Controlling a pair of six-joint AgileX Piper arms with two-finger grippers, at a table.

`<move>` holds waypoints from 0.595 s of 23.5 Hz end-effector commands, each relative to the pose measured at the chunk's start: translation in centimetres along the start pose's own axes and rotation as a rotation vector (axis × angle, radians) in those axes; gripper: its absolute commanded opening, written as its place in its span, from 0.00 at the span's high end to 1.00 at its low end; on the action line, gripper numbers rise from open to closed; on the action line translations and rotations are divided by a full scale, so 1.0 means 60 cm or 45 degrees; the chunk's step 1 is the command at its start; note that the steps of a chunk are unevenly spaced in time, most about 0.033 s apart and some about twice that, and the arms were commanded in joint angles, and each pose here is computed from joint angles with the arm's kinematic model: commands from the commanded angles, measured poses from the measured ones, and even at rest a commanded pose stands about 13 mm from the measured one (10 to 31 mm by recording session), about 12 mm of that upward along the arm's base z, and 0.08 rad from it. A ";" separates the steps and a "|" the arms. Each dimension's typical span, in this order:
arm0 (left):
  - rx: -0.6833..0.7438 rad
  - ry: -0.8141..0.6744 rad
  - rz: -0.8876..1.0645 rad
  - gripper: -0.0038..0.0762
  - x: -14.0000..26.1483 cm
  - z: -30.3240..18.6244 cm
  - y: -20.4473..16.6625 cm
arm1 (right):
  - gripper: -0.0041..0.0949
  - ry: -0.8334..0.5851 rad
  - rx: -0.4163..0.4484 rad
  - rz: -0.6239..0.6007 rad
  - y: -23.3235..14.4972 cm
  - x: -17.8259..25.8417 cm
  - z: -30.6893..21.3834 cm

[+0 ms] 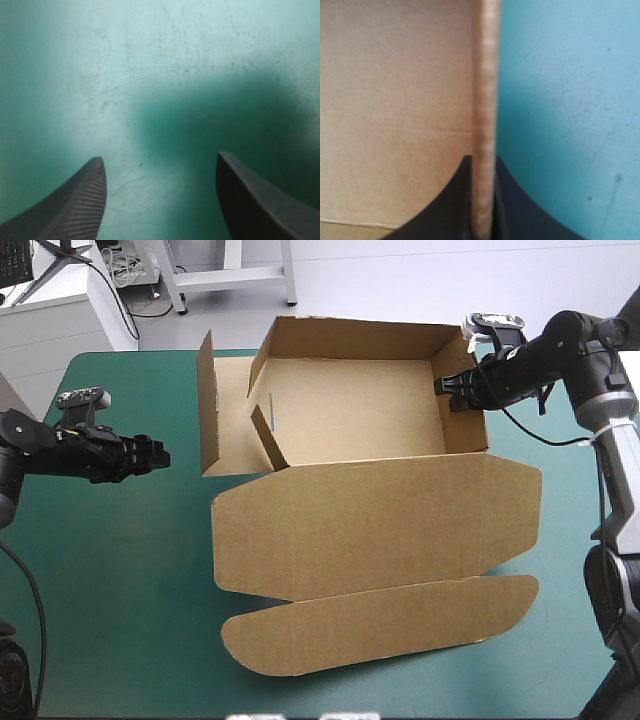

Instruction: Fold the box

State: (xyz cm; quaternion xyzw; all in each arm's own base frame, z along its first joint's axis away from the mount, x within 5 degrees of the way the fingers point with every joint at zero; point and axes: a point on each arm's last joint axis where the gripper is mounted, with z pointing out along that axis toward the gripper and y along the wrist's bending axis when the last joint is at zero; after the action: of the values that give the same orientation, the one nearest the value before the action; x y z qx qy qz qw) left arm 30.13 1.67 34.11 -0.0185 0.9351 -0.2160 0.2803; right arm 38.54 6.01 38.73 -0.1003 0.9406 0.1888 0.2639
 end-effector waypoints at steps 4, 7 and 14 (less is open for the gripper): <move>0.312 -0.176 -0.100 0.38 -0.032 -0.004 -0.037 | 0.98 -0.119 -0.137 0.004 0.035 -0.003 -0.060; 0.387 -0.214 -0.121 0.38 -0.038 -0.005 -0.044 | 0.98 -0.101 -0.146 -0.018 0.046 -0.003 -0.051; 0.584 -0.187 -0.107 0.38 -0.035 -0.013 -0.066 | 0.98 -0.037 -0.150 -0.056 0.069 -0.001 -0.019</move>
State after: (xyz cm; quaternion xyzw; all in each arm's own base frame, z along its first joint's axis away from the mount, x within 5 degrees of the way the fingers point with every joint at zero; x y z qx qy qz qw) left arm 31.96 -0.27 34.63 -0.0317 0.8721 -0.3793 0.3074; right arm 38.26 8.69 38.51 -0.1262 0.9344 0.2167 0.2529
